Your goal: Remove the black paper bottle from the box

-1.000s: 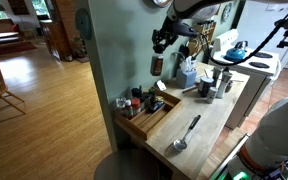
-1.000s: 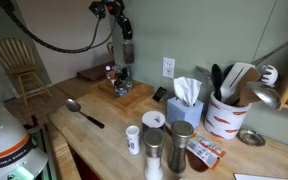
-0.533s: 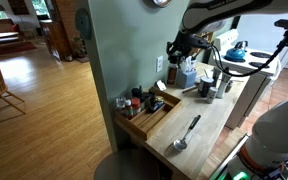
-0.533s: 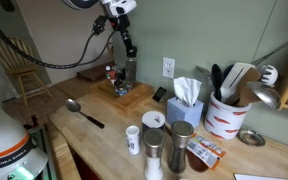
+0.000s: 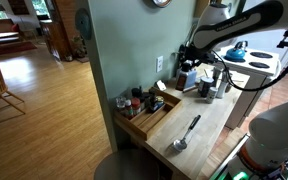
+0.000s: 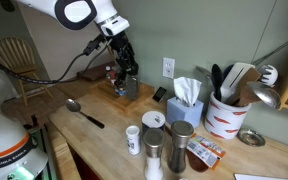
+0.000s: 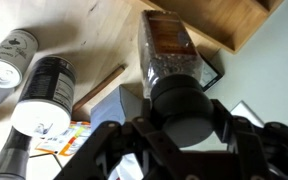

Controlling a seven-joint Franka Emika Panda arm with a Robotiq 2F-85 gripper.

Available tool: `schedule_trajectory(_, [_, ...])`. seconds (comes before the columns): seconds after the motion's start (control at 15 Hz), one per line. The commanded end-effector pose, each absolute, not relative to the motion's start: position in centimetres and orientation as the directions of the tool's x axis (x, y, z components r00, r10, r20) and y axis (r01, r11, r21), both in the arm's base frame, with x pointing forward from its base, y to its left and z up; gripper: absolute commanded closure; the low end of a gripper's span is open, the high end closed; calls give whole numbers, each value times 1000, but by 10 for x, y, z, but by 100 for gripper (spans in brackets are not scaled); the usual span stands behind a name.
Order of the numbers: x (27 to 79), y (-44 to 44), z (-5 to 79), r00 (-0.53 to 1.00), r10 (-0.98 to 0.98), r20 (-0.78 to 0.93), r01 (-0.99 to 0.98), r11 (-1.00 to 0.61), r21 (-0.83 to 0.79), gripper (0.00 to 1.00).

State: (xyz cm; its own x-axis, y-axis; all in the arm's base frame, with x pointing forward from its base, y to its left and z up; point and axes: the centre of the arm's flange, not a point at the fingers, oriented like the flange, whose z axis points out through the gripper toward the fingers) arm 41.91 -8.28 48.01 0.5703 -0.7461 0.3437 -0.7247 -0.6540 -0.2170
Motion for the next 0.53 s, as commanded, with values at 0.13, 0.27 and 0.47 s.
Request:
schedule_trajectory(0.13, [410,-94,472,505,-773,385,-761,-609,-226,41])
schedule_trajectory(0.27, [409,-93,472,498,-776,388,-764,-604,-227,41])
schedule_trajectory(0.47, [420,-95,463,488,-777,398,-787,-589,-183,66])
